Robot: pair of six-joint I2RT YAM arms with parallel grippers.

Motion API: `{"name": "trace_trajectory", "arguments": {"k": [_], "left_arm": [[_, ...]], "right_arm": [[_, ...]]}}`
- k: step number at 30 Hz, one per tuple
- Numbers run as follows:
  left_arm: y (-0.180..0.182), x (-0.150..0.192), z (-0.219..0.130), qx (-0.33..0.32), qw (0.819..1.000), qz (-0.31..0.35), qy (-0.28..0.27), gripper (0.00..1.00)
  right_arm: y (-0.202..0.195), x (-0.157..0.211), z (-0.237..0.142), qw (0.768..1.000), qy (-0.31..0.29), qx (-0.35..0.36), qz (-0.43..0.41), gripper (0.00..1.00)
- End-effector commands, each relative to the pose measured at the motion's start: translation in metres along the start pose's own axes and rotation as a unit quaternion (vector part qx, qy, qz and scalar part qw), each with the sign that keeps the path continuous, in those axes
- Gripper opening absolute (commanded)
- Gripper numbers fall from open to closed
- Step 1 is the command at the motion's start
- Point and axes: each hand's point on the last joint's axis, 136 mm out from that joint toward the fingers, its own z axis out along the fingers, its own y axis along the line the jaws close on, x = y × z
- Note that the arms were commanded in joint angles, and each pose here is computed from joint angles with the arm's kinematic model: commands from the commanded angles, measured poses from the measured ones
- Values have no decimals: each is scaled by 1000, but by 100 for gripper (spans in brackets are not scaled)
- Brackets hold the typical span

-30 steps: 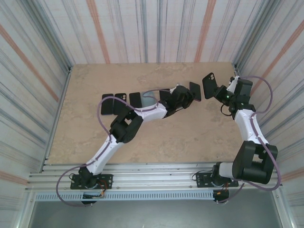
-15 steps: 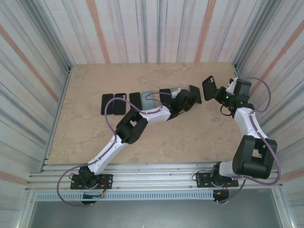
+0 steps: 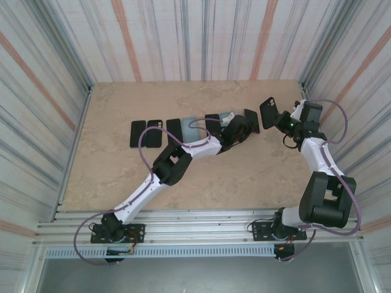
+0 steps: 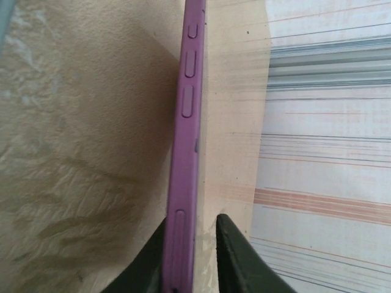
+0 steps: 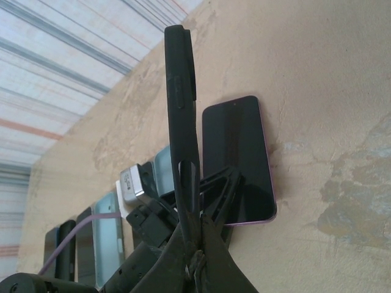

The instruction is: Take the phone out of the phone case

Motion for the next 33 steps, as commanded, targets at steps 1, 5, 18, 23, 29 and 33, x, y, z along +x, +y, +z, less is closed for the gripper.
{"name": "trace_trajectory", "arguments": {"k": [1,5,18,23,29,33], "left_arm": [[-15,2,0,11,1000,16,0,30],[-19,2,-6,-8,999,41,14,44],[-22,1,-22,-43,991,114,47,63],[-32,0,-27,-39,990,128,53,65],[-37,-7,-33,-42,989,131,51,65],[-42,-10,-37,-41,989,134,51,65]], "right_arm": [[-8,6,2,1000,9,9,6,0],[-9,9,1,1000,14,11,8,0],[-26,21,3,999,21,37,10,0],[-34,18,6,999,20,45,6,1],[-48,8,11,999,6,48,9,0],[-52,5,18,999,15,48,4,0]]}}
